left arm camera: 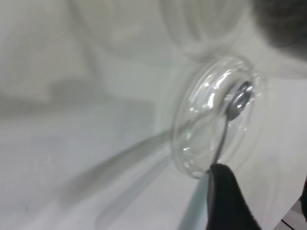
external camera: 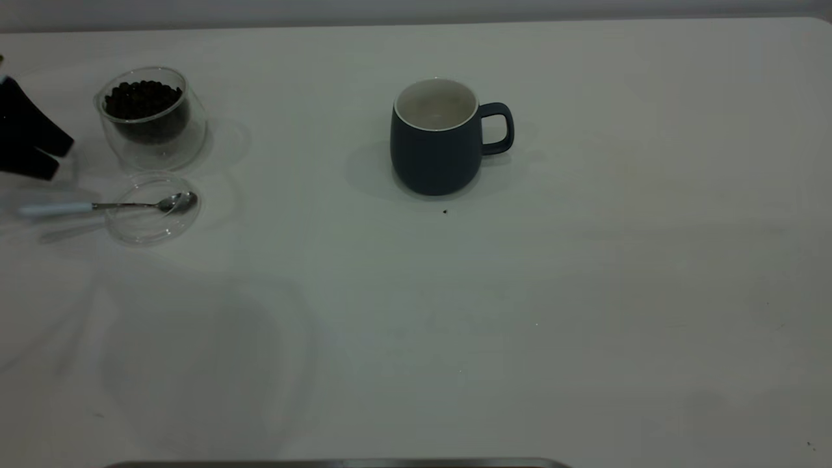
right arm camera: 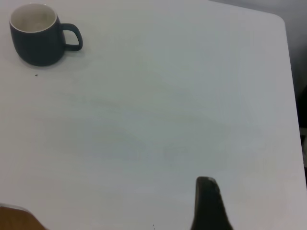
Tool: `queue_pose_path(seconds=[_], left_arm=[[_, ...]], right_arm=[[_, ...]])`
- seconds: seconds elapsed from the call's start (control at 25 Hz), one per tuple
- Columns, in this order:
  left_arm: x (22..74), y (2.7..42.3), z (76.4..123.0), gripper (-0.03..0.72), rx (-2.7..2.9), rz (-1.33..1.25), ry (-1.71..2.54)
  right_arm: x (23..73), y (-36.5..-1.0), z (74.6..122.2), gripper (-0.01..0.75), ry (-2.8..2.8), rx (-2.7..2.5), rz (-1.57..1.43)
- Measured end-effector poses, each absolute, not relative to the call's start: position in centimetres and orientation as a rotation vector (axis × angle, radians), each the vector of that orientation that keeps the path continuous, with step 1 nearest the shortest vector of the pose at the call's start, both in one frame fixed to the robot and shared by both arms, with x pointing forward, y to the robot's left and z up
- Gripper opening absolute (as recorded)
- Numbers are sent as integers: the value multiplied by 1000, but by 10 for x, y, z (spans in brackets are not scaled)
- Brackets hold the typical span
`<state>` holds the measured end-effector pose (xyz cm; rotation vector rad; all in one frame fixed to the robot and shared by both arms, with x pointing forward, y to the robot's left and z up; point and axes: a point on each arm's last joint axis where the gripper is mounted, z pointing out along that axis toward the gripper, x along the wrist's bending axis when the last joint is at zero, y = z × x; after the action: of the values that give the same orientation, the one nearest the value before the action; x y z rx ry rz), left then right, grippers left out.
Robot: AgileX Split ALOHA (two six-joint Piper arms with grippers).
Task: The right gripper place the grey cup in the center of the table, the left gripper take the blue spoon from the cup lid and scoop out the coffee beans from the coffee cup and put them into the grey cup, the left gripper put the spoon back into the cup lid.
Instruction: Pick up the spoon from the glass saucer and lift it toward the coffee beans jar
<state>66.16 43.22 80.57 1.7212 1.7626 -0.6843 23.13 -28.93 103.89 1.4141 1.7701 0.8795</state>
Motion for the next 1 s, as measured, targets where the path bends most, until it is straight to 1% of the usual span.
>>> queue_pose_path(seconds=[0.16,0.28,0.44,0.52,0.68,0.88,1.0], left_arm=[[663,431,830,445,1772,-663,1869],[664,420,842,445,1832,-664,1992],[669,388,850,445,1908,-673,2086],[667,366,851,445,1940,-707,2085],[647,336,854,445,2017,-799,2043],[610,337,869,445,2001,-872,2033],[584,340,877,445,1962,-809,2006]], right_arm=[[231,-289,1039,459,1770,1414,880],[231,-289,1039,459,1770,1414,880],[231,-289,1039,459,1770,1414,880],[231,-289,1039,459,1770,1414,880],[231,-289,1039,459,1770,1414,880],[231,-289,1039,459,1770,1414,880],[231,-289,1039,459,1770,1414,880]])
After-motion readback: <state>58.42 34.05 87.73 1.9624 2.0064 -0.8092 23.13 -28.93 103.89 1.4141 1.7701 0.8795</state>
